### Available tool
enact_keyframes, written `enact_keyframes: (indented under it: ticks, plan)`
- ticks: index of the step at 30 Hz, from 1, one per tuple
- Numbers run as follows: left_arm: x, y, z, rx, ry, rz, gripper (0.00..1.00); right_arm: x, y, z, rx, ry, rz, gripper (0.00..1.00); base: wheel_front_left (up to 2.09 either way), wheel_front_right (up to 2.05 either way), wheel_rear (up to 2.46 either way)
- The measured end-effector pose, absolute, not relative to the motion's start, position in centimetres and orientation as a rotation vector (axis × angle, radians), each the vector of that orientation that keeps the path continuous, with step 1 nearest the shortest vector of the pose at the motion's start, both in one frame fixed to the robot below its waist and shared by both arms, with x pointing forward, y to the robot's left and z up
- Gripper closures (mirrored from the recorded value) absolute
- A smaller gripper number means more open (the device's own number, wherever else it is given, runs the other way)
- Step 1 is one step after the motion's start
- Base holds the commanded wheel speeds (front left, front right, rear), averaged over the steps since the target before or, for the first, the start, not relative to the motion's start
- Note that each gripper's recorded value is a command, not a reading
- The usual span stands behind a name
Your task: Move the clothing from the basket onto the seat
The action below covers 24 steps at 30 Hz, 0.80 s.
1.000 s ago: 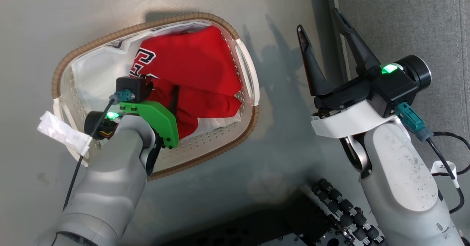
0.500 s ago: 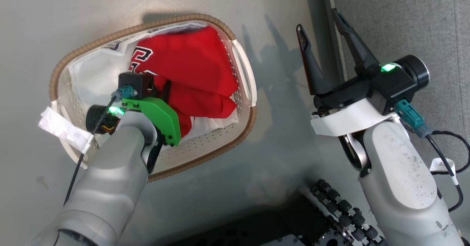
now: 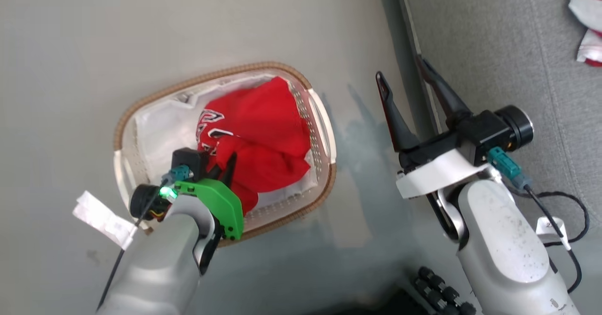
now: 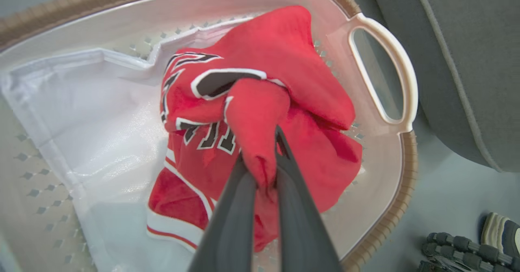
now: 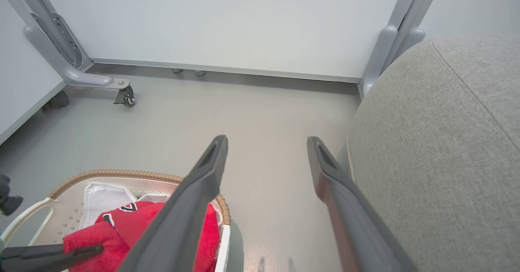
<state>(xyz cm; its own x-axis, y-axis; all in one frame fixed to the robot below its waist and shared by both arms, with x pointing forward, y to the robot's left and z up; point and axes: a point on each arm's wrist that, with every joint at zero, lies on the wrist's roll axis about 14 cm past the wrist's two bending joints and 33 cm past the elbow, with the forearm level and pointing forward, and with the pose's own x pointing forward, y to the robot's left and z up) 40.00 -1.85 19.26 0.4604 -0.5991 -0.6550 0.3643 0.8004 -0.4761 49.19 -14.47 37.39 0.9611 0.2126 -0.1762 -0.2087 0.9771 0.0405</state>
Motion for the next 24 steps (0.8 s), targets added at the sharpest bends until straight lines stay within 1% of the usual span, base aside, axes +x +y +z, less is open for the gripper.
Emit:
enact_keyframes:
  ticks: [12,24]
  plan:
    - [39.7,-0.4,27.7,-0.264,0.694,-0.585,1.00,46.0,-13.0,41.8,0.054,0.125,0.231,0.00,0.00,0.00,0.00]
    - [41.0,1.3,37.7,-0.203,0.375,-0.558,1.00,43.1,-12.0,46.1,0.080,0.044,0.247,0.00,0.00,0.00,0.00]
